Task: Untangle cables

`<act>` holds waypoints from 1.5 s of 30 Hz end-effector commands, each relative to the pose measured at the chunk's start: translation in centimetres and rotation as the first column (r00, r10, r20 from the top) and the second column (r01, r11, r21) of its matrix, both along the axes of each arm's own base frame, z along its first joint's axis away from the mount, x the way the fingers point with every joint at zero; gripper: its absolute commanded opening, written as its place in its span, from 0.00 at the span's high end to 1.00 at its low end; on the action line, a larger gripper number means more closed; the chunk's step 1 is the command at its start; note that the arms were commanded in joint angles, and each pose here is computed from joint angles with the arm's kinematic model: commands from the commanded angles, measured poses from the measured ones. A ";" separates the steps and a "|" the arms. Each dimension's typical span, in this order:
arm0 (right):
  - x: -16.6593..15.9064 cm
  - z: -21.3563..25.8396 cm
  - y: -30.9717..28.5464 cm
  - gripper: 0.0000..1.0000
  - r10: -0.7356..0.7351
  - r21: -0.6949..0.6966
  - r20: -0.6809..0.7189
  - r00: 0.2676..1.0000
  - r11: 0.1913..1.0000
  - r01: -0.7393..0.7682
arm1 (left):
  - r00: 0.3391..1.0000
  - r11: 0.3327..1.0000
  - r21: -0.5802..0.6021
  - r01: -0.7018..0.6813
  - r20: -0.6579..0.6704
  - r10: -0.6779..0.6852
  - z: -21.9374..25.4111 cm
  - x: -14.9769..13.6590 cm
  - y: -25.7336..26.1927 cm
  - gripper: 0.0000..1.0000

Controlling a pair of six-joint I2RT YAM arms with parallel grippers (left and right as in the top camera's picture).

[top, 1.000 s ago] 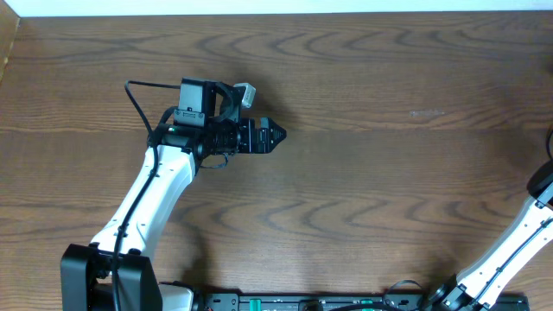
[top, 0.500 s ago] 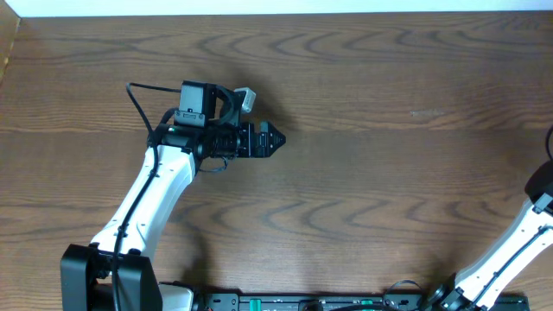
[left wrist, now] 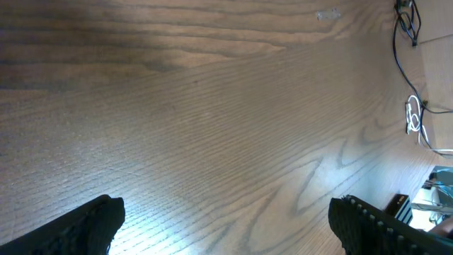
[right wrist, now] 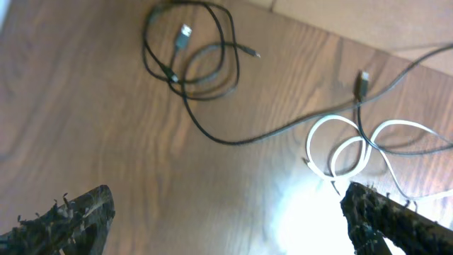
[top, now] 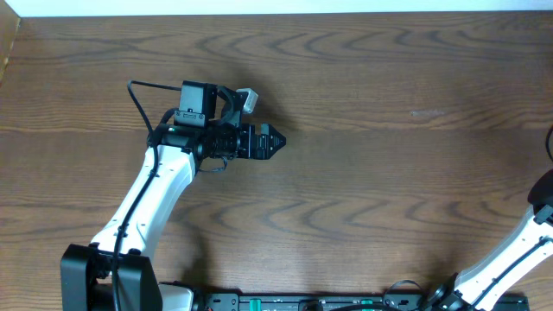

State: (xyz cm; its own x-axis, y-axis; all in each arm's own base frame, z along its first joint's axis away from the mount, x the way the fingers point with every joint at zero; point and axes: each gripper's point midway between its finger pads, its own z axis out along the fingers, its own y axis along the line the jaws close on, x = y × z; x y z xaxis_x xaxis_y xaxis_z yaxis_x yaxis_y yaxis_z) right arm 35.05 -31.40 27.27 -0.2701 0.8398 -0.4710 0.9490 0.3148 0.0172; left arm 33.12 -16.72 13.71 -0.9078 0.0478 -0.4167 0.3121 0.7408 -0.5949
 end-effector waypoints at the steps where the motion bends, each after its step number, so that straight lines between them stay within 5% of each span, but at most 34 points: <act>1: -0.7 2.9 1.9 0.01 0.012 -0.050 0.024 1.000 0.999 -0.011 | 1.000 1.000 -0.014 0.016 0.026 -0.016 0.8 -0.1 -0.2 0.02; 15: -1.8 10.3 11.1 0.01 0.278 -0.150 0.091 0.956 0.953 -0.263 | 0.952 0.977 -0.008 -0.214 0.222 0.211 6.6 2.0 7.8 0.02; 27: 2.5 10.9 24.7 0.01 0.698 -0.201 0.011 0.716 0.703 -0.683 | 0.865 0.868 0.203 -0.453 0.335 0.373 8.8 -0.7 13.7 0.02; 33: 3.5 10.0 29.8 0.01 0.801 -0.194 -0.025 0.599 0.584 -0.788 | 0.843 0.848 0.214 -0.484 0.373 0.387 10.3 -2.6 14.3 0.02; 38: 4.8 9.2 31.6 0.01 0.778 -0.255 -0.069 0.624 0.591 -0.765 | 0.826 0.854 0.213 -0.475 0.442 0.349 11.9 -3.4 14.2 0.02; 45: 6.6 3.8 35.4 0.01 0.816 -0.220 -0.136 0.562 0.528 -0.820 | 0.806 0.824 0.248 -0.510 0.472 0.357 12.2 -3.7 15.2 0.02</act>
State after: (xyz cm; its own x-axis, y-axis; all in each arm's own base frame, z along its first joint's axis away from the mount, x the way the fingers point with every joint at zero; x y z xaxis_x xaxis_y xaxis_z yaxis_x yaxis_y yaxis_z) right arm 42.04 3.70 32.76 -0.7765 0.1301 -0.6165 0.2661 0.9546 -0.1337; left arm 29.51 -2.39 25.86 -0.6388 -0.1249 -0.7592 0.0747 0.9720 -0.2228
